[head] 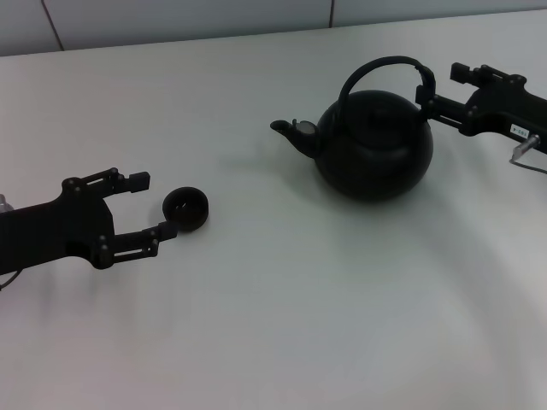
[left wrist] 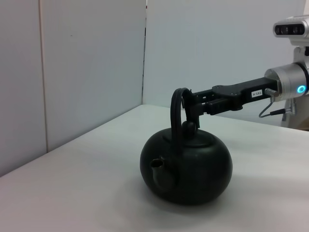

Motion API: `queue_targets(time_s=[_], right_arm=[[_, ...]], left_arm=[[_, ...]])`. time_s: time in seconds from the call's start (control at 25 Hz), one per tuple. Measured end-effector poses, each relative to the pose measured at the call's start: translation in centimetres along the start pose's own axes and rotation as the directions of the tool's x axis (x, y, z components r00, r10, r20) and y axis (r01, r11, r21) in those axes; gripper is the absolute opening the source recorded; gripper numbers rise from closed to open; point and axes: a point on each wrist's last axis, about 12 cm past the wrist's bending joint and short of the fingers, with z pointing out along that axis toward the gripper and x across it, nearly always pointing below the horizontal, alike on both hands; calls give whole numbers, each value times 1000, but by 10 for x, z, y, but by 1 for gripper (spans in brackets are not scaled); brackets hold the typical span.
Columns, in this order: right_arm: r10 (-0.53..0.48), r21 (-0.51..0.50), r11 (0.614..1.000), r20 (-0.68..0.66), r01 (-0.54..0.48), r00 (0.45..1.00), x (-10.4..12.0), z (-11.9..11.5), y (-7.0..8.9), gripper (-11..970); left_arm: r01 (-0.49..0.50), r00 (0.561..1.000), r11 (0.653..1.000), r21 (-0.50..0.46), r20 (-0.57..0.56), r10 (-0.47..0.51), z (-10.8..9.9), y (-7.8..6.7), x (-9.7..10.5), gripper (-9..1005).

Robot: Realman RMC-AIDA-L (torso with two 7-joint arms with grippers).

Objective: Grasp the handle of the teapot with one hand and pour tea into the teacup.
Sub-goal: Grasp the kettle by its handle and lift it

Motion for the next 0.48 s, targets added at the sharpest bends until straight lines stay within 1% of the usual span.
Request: queue_targets(time_s=[0.48], right_arm=[[-12,5,1000,-27,12,1000,1,13,1,717]], left_arm=[[-7,1000,1000,-7,-3,7,1,2,-1,811]])
